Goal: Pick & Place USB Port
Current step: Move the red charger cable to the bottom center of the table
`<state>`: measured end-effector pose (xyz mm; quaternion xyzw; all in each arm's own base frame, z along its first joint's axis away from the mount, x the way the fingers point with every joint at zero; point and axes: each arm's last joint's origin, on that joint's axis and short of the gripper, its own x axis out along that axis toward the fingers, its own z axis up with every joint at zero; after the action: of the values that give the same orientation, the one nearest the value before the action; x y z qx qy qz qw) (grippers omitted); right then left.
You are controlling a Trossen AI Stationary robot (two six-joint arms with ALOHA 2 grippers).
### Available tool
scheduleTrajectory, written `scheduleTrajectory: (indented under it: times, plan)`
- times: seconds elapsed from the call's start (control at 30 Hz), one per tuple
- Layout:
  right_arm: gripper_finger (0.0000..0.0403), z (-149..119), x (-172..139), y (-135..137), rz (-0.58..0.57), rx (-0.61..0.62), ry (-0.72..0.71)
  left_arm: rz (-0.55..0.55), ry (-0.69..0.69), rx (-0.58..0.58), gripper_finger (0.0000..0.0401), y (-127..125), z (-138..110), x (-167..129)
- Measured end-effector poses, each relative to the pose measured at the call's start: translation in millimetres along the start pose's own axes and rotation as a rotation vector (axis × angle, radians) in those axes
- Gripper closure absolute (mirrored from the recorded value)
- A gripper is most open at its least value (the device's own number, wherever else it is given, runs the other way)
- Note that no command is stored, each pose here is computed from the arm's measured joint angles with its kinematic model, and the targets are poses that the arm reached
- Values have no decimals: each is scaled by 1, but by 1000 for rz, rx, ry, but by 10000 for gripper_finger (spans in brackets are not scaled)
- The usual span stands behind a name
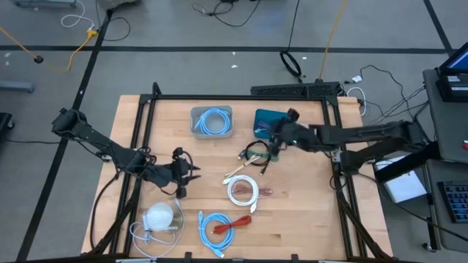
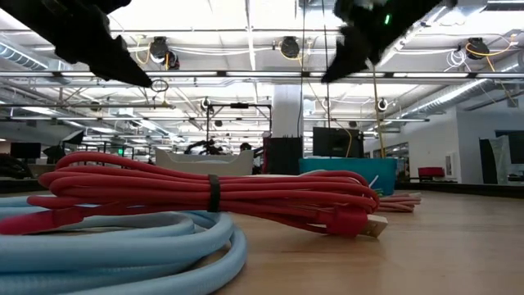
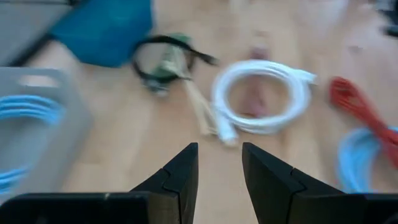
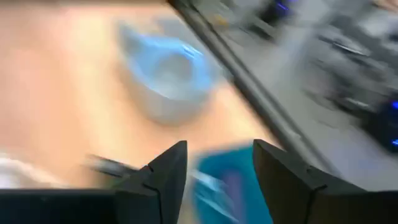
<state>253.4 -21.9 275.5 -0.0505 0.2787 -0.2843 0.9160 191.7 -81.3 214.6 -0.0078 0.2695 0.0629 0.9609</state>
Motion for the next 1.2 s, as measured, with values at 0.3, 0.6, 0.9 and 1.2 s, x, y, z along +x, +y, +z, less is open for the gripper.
scheduleTrajectory:
  times: [0.3, 0.6, 0.9, 1.2]
  plan:
    - [230, -11, -58, 84, 333, 55, -81, -478, 178, -78, 272, -22, -7, 4]
    - [231, -65, -57, 158, 381, 12, 73, -453, 304, 6, 272, -45, -23, 21]
    - [231, -70, -46, 176, 379, 12, 18, -341, 230, 92, 272, -42, 2, 28]
    - [231, -59, -35, 186, 525, 64, -38, -181, 131, 268, 272, -40, 39, 17]
